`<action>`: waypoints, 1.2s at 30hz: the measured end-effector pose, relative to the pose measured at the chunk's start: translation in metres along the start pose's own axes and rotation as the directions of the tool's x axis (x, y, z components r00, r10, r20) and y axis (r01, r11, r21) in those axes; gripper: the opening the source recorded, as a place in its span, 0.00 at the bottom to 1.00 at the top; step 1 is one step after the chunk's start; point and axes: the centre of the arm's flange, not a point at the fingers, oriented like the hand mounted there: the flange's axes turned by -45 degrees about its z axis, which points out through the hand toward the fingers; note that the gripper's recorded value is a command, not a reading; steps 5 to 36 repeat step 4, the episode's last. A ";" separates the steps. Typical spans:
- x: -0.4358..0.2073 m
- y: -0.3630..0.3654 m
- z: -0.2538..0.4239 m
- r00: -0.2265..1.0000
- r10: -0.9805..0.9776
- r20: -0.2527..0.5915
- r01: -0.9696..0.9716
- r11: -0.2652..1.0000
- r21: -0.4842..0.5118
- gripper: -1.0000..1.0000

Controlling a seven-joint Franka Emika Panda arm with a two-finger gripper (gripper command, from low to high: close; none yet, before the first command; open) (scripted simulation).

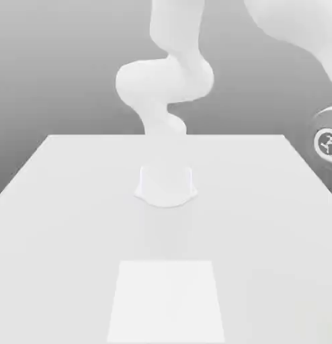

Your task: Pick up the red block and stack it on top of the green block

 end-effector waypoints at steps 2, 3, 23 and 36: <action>0.000 0.000 0.010 1.000 -0.002 0.000 0.002 1.000 0.000 1.00; 0.000 0.000 0.010 1.000 -0.002 0.000 0.002 1.000 0.000 1.00; 0.000 0.000 0.010 1.000 -0.002 0.000 0.002 1.000 0.000 1.00; 0.000 0.000 0.010 1.000 -0.002 0.000 0.002 1.000 0.000 1.00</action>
